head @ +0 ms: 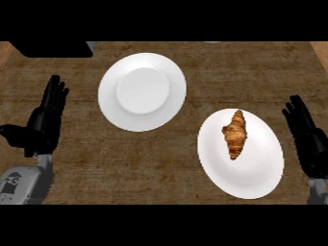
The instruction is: Pick the croissant from the plate and place it in the plate
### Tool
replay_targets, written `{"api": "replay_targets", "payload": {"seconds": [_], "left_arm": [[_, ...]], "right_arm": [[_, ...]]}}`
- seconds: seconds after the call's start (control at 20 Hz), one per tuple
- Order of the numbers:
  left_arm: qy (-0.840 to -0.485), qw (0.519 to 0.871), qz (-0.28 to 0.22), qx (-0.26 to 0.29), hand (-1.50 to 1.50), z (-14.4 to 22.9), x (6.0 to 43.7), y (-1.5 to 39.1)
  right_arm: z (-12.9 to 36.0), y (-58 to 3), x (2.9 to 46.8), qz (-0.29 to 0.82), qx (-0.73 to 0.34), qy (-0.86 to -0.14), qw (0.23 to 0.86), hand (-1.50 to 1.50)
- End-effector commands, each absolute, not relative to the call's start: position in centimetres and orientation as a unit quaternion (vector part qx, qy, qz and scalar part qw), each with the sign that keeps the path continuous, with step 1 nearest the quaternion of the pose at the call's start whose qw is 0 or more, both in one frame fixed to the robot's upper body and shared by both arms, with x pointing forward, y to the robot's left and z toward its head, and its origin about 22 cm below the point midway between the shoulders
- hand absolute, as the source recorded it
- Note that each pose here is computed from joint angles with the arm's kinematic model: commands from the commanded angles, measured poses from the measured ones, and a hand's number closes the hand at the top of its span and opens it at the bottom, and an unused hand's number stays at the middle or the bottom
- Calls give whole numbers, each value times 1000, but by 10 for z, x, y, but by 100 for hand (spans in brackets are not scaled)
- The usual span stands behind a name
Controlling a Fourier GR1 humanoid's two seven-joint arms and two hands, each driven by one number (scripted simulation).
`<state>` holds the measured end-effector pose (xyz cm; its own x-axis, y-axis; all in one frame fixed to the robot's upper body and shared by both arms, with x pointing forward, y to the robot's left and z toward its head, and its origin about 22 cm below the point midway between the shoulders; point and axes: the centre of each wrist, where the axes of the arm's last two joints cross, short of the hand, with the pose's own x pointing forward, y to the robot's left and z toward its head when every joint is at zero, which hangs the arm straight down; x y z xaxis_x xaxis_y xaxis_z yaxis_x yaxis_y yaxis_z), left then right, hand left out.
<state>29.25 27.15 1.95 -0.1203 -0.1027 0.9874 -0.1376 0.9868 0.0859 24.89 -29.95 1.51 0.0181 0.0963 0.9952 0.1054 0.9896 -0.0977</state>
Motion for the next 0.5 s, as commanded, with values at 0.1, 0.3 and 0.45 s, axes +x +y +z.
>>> {"api": "replay_targets", "payload": {"seconds": [0.1, 0.3, 0.45], "left_arm": [[-771, 630, -56, 69, 0, 57, 308, 270], [-778, 619, -95, 59, 0, 64, 310, 261], [-781, 612, -121, 42, 0, 79, 315, 256]], "right_arm": [[34, -207, 292, 116, -46, -754, 644, 150], [32, -275, 300, 300, -261, -687, 609, 150], [6, -231, 305, 303, -329, -662, 601, 150]]}}
